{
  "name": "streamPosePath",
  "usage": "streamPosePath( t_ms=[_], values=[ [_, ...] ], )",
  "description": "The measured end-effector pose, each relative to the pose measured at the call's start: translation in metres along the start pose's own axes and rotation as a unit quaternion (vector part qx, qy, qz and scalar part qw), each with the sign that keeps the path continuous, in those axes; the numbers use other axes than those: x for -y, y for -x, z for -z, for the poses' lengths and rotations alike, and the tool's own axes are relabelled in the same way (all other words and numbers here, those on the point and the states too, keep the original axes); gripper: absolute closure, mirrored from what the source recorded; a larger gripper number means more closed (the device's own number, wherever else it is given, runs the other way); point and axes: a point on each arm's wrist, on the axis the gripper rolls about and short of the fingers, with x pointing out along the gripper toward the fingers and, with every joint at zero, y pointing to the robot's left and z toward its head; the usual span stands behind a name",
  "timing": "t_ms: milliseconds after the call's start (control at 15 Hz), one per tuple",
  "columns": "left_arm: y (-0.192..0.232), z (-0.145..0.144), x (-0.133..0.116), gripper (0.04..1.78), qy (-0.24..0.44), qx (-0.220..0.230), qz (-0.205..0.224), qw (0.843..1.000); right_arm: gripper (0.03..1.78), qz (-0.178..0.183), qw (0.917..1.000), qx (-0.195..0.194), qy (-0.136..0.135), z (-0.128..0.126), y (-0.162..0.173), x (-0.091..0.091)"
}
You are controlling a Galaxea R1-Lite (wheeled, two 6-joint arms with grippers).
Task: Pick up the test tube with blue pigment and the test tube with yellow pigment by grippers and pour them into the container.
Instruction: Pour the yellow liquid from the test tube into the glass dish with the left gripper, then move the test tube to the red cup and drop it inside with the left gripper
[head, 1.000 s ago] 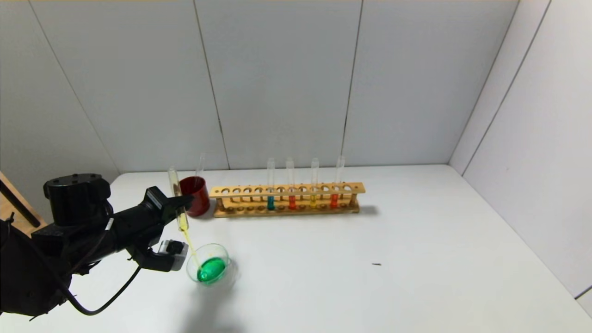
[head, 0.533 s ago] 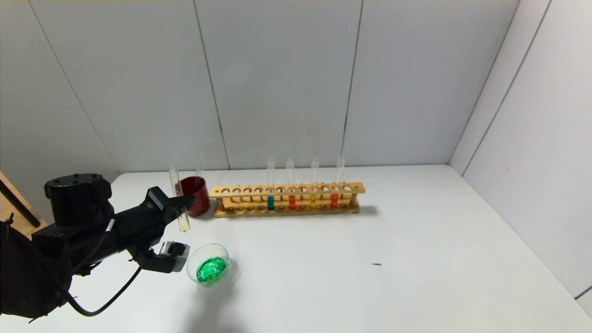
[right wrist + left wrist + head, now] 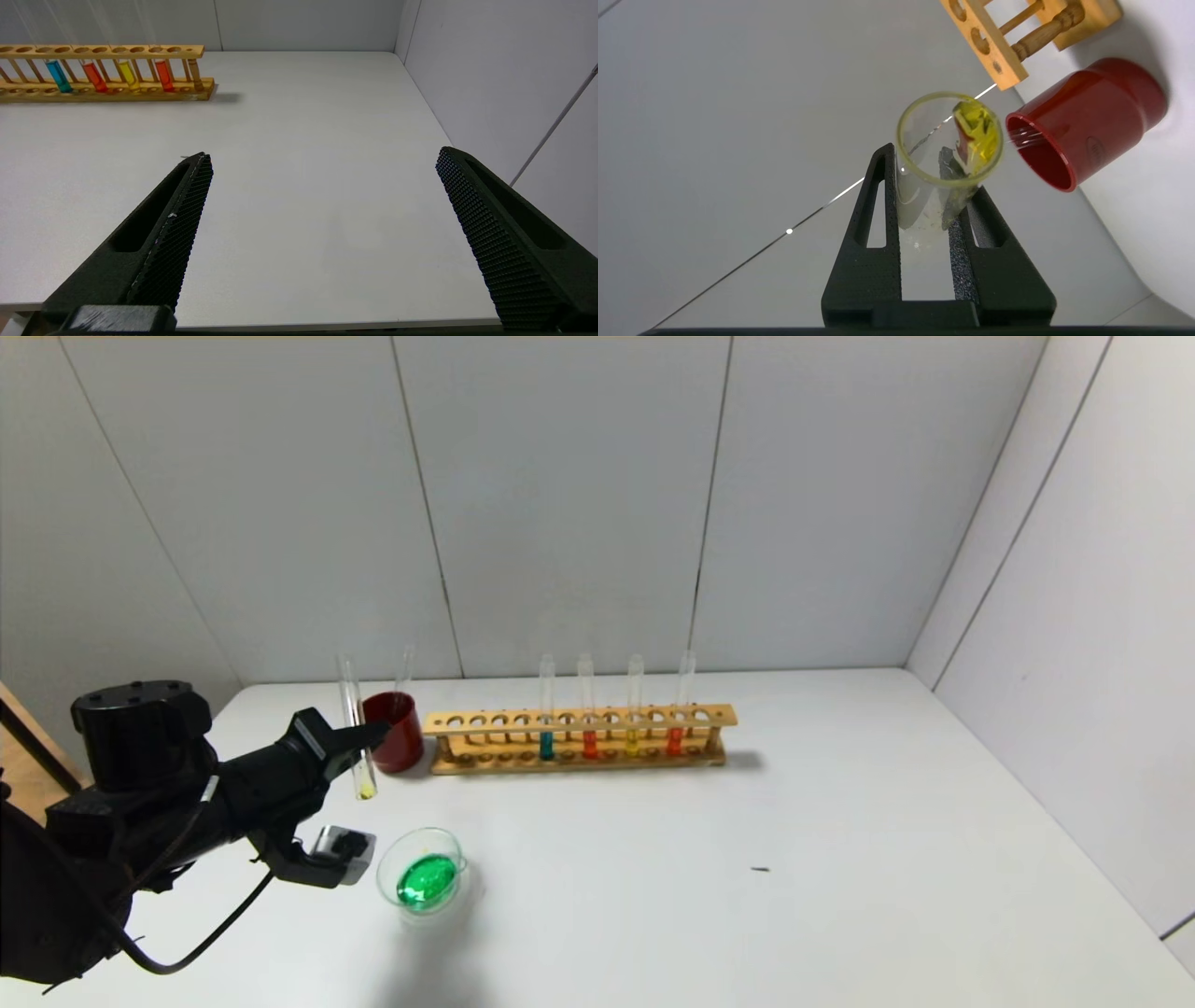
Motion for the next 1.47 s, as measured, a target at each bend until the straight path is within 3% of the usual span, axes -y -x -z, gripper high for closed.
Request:
streamPosePath(
  t_ms=[733,1000,1133,1267,1467],
  values=[
    [0.006,0.005,-0.011,1.48,-0.009,-0.022,-0.013,1.000,0.06,0.000,1.0000,0.000,0.000,0.000,0.000,0.000],
    [0.008,0.009,-0.016,1.48,0.090,-0.064,-0.008,0.994,0.06,0.000,1.0000,0.000,0.000,0.000,0.000,0.000],
    [0.011,0.013,-0.023,1.48,0.175,-0.111,-0.017,0.978,0.06,0.000,1.0000,0.000,0.000,0.000,0.000,0.000],
    [0.015,0.016,-0.031,1.48,0.273,-0.165,-0.032,0.947,0.06,0.000,1.0000,0.000,0.000,0.000,0.000,0.000],
    [0.015,0.027,-0.049,1.48,0.423,-0.240,-0.088,0.869,0.06,0.000,1.0000,0.000,0.000,0.000,0.000,0.000]
  ],
)
